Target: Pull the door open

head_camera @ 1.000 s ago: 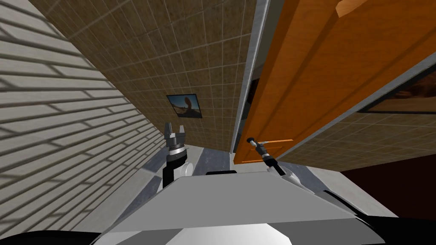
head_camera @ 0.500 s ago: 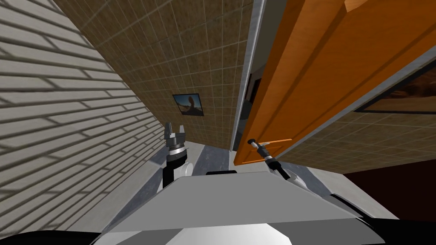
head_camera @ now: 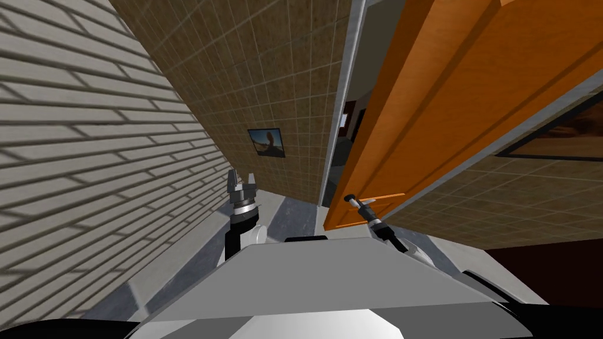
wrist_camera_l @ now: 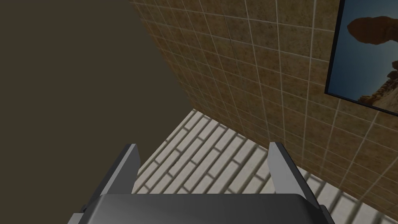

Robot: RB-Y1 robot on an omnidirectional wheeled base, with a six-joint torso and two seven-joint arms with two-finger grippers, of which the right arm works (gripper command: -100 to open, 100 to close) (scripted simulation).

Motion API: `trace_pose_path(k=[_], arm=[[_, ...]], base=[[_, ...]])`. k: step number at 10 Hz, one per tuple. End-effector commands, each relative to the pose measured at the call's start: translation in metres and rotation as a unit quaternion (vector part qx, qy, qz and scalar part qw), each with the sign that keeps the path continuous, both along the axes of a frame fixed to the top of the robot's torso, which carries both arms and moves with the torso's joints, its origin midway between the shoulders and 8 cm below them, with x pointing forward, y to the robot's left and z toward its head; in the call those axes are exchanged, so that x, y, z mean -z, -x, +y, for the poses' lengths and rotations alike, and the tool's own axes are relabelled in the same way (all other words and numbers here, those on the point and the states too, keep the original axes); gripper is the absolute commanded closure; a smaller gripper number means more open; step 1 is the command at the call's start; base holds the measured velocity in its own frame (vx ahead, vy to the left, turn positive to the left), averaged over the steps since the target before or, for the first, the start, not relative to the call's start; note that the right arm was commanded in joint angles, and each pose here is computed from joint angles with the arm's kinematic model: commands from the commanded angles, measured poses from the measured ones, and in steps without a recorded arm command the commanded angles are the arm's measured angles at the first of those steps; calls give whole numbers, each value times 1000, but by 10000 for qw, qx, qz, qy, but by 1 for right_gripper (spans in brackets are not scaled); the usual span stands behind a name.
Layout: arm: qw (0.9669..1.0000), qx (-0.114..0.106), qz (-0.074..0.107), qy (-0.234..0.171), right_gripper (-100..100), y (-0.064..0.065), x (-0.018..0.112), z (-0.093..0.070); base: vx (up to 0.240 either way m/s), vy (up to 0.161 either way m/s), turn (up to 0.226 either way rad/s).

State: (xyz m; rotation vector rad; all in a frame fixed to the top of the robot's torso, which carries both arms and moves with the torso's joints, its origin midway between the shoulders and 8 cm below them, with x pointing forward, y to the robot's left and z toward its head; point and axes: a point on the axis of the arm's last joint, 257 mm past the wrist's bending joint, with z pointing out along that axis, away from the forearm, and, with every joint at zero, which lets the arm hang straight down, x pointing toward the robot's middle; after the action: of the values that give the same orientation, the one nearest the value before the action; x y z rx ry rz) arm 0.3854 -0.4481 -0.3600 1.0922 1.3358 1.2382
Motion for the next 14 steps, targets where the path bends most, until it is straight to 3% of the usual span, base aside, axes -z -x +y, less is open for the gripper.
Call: trace_pose_path(k=[1, 7, 9, 14], arm=[[10000, -41, -32, 2, 100, 7, -3, -2], [9998, -194, -36, 11, 100, 41, -4, -13], [9998, -198, -21, -2, 100, 41, -3, -11], [9997, -243, -19, -1, 100, 56, -3, -15]], base=[[-228, -133, 210], [-206, -83, 167], [-136, -59, 76], [-202, -100, 193]])
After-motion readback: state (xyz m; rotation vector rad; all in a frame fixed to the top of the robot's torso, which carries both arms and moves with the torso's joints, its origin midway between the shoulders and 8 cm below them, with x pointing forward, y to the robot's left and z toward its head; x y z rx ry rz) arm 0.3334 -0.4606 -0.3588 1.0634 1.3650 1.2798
